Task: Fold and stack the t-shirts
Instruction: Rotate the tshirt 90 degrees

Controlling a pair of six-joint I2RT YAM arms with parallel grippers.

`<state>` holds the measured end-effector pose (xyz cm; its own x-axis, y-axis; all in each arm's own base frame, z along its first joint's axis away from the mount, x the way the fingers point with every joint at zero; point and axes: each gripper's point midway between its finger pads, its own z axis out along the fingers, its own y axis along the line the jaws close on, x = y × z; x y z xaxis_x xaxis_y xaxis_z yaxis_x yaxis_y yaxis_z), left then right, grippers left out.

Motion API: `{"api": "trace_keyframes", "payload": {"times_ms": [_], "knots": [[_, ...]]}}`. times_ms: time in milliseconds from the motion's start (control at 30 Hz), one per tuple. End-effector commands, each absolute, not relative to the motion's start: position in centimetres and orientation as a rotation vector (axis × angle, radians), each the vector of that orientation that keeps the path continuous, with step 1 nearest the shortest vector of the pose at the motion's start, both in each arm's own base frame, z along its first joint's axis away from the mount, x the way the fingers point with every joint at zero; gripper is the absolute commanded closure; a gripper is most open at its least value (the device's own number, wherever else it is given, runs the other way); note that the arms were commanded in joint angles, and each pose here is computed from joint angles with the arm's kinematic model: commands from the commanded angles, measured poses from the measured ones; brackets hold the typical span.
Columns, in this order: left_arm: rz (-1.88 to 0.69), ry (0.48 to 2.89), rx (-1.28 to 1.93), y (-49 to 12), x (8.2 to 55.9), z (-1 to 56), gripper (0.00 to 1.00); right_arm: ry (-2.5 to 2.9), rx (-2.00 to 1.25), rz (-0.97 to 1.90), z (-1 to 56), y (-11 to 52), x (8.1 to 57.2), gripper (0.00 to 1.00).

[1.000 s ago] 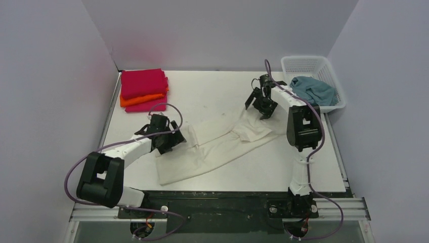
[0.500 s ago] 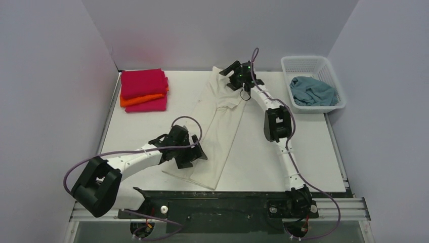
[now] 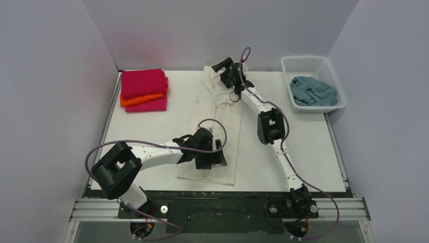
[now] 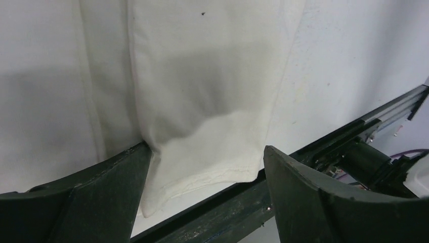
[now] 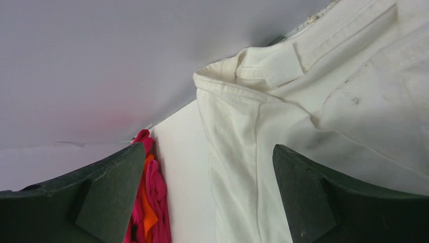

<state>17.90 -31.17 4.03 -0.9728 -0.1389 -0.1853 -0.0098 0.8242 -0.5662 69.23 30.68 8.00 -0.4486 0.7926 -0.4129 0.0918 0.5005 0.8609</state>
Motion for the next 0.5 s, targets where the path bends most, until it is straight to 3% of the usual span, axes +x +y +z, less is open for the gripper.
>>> {"api": "trace_keyframes", "payload": {"times_ms": [0,133,300,400,433,467], "knots": [[-0.645,2.686,-0.108,-29.4,20.7,6.5,0.08,1.769,0.554,0.89,20.5,27.7,68.6,0.08],[-0.303,2.608,-0.181,-24.1,22.9,8.8,0.08,1.853,0.436,0.709,24.8,25.2,65.4,0.06],[-0.323,2.58,-0.108,-23.2,22.1,11.4,0.07,1.919,0.341,0.596,29.7,22.5,59.7,0.05],[-0.395,2.51,-0.131,-22.1,21.7,12.8,0.07,2.11,0.319,0.488,25.9,20.8,54.3,0.04],[-0.369,2.518,-0.171,-20.8,21.6,12.0,0.07,2.131,0.322,0.457,27.2,20.1,51.5,0.04],[-0.378,2.511,-0.203,-19.9,21.4,12.3,0.07,2.232,0.335,0.388,23.4,19.3,49.1,0.04]]}}
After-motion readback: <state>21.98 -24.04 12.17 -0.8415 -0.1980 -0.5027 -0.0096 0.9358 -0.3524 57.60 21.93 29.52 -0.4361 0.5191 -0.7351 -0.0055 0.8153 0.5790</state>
